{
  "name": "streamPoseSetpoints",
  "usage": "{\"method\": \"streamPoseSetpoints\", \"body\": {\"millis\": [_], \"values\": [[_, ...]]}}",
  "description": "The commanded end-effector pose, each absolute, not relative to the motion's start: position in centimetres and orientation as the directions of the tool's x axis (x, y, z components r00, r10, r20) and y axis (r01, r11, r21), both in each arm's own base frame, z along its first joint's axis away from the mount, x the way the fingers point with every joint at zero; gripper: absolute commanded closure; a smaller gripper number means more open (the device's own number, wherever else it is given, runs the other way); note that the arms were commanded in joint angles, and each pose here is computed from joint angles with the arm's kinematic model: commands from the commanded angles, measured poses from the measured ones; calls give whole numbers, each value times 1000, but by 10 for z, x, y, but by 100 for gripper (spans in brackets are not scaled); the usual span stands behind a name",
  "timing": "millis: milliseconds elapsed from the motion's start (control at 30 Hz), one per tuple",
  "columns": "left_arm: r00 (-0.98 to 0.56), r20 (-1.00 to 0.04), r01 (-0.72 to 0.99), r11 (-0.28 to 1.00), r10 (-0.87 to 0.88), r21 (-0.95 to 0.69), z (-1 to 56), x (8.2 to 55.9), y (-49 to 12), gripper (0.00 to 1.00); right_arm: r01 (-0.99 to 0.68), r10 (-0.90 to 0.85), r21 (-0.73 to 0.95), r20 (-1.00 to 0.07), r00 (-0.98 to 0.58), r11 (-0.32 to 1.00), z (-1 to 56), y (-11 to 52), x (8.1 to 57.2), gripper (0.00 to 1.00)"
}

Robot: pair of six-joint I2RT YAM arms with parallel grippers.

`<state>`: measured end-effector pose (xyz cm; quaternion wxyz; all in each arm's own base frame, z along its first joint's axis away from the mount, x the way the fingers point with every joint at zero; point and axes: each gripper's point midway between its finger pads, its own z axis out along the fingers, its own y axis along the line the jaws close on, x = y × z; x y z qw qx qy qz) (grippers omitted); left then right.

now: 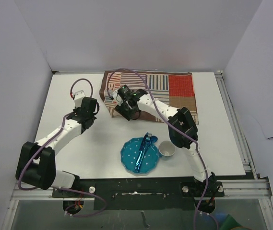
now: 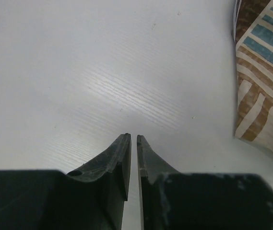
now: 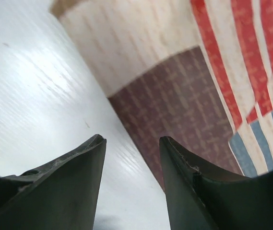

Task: Set the dinner table for one person
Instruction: Flatten out the napkin at the center of the board.

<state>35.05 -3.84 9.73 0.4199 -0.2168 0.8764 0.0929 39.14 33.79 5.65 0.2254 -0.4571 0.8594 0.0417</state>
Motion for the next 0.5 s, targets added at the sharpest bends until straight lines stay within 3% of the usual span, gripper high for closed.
{"method": "streamPoseSetpoints", "body": {"millis": [0, 467], "values": [[-485, -793, -451, 882, -369, -135, 121, 364, -47, 88, -817, -787, -191, -452, -419, 544, 76, 359, 394, 50], [-513, -760, -433, 885, -398, -172, 111, 353, -54, 88, -836, -817, -248, -463, -342, 490, 54, 379, 413, 48]]}}
